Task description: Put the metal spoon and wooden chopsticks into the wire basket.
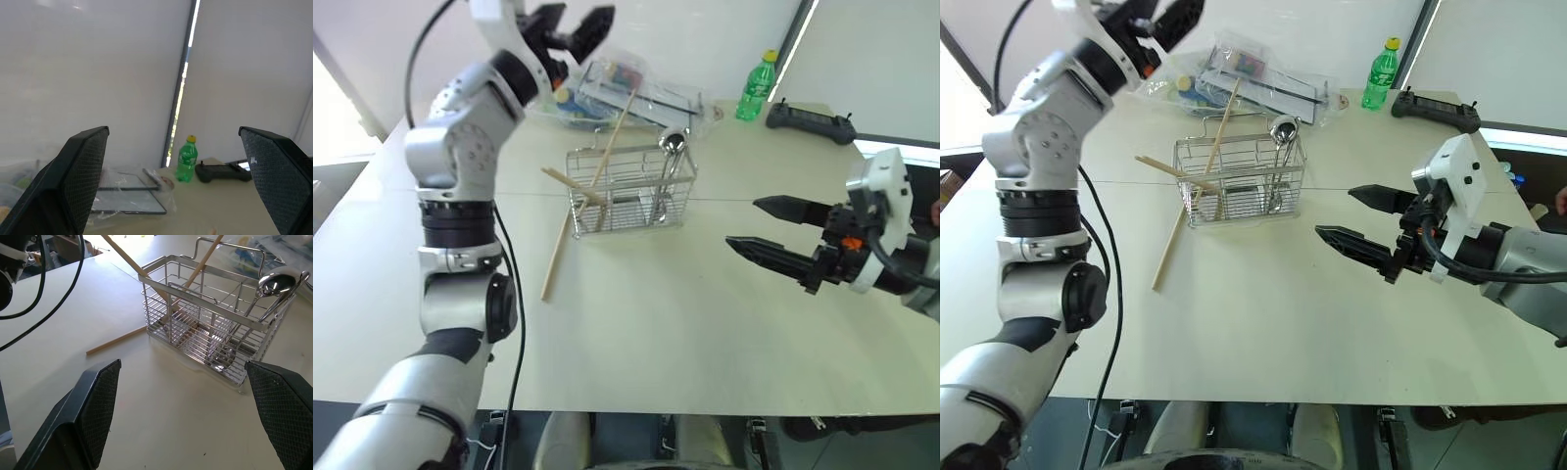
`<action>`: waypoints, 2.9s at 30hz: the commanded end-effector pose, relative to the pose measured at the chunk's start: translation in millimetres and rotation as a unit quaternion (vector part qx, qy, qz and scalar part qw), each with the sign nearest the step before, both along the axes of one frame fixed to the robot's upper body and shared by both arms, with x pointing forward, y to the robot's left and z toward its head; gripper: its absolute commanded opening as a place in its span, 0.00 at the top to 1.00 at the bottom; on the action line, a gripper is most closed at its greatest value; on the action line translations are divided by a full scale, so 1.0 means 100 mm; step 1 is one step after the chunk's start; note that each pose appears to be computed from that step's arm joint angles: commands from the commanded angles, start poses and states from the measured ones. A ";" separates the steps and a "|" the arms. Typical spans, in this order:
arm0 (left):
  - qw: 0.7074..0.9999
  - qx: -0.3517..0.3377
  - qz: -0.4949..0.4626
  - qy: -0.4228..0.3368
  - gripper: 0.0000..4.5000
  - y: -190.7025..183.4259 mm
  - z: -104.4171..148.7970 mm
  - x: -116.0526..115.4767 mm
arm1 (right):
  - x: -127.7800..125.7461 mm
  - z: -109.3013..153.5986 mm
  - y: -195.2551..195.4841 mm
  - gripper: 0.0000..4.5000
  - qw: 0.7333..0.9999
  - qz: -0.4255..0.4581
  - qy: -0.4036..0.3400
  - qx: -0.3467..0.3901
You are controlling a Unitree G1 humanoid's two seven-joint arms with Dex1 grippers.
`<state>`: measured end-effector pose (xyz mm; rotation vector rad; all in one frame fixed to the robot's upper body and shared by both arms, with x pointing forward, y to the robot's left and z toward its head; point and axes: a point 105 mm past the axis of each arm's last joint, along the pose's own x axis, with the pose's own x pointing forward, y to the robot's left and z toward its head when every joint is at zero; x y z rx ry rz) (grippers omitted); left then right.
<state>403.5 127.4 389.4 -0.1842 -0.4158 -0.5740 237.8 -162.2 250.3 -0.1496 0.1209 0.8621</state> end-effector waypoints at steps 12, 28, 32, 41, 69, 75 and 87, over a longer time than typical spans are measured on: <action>0.903 0.034 0.284 0.319 0.01 1.48 -0.78 0.27 | 0.03 0.06 0.05 0.07 1.000 0.019 -0.015 0.008; 0.833 0.181 0.203 0.482 0.01 0.88 -1.84 0.19 | 0.08 0.08 0.18 0.07 0.999 0.045 -0.007 0.011; 0.820 0.210 0.182 0.501 0.01 0.84 -1.93 0.13 | 0.09 0.08 0.20 0.07 0.999 0.047 -0.009 0.013; 0.809 0.249 0.115 0.520 0.01 0.68 -2.06 0.02 | 0.10 0.16 0.19 0.07 0.998 0.054 0.000 0.009; 0.793 0.259 0.072 0.546 0.01 0.49 -2.47 0.09 | 0.23 0.31 0.15 0.07 0.999 0.047 0.016 -0.006; 0.789 0.259 0.066 0.553 0.01 0.50 -2.56 0.09 | 0.24 0.33 0.16 0.07 0.999 0.042 0.013 -0.002; 0.778 0.320 0.088 0.534 0.01 0.48 -2.67 0.16 | 0.30 0.38 0.14 0.07 1.000 0.028 0.007 0.009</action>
